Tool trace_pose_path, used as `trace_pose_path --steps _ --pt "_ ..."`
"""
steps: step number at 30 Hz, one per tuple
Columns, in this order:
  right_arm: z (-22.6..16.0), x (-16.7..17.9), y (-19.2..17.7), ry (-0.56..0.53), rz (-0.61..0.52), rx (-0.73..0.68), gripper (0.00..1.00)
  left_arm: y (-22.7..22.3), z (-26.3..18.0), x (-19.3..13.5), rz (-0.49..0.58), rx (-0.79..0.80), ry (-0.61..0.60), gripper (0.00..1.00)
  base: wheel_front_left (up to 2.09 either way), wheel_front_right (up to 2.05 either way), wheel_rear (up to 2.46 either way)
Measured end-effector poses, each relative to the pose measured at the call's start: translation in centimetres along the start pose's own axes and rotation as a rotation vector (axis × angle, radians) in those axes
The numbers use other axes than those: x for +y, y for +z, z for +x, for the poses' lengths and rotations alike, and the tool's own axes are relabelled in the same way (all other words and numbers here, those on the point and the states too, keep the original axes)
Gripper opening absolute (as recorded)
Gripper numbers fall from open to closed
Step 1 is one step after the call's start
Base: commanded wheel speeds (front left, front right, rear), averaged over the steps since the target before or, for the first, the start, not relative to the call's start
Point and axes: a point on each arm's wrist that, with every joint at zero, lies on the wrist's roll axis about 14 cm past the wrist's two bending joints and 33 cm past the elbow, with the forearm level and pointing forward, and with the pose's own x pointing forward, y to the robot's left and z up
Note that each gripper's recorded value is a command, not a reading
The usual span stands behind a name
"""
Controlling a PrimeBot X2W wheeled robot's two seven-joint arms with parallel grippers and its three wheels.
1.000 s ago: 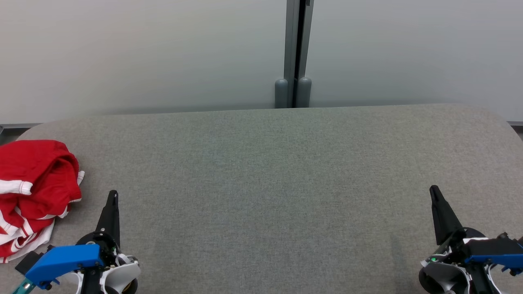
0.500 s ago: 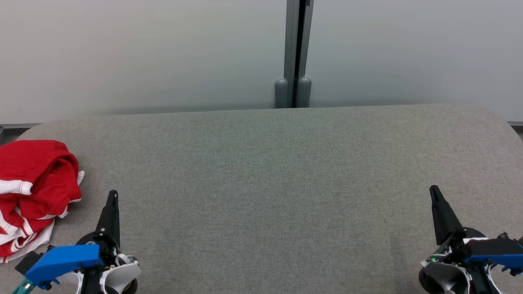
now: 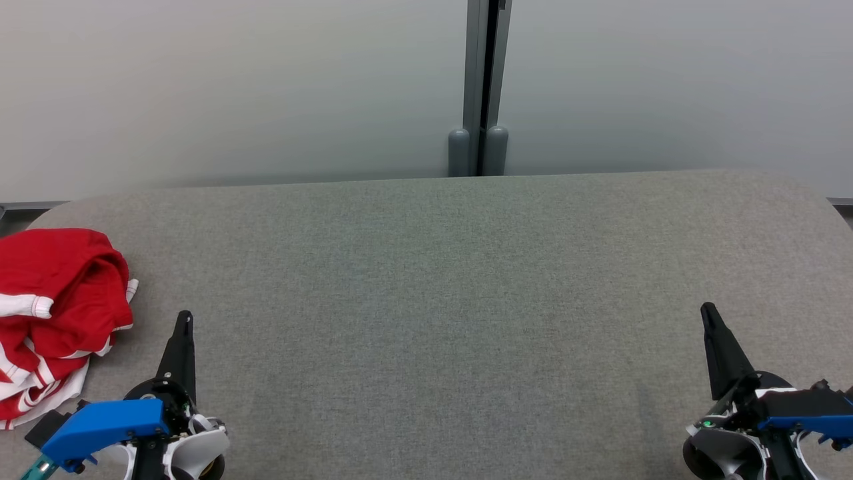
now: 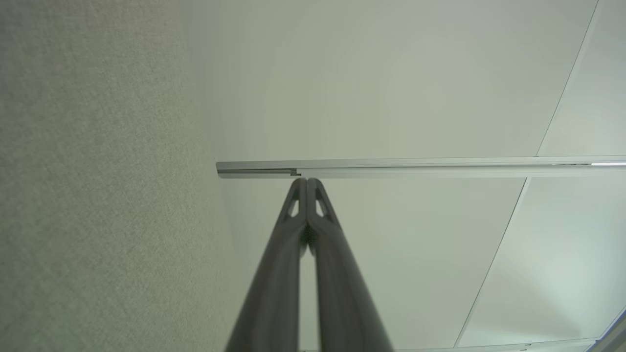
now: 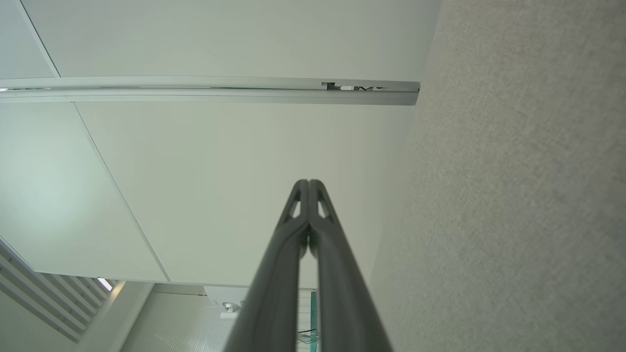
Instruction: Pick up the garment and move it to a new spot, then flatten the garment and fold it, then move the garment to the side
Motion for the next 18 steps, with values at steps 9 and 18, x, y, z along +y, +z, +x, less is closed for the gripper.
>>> trace_pose_path --steps 9,18 --pt "0.0 0.0 0.0 0.0 0.0 0.0 0.0 0.0 0.01 -0.02 0.0 0.0 -0.001 0.0 0.0 0.0 0.0" --pt "0.0 0.0 0.0 0.0 0.0 0.0 0.0 0.0 0.01 -0.02 0.0 0.0 -0.001 0.0 0.0 0.0 0.0"
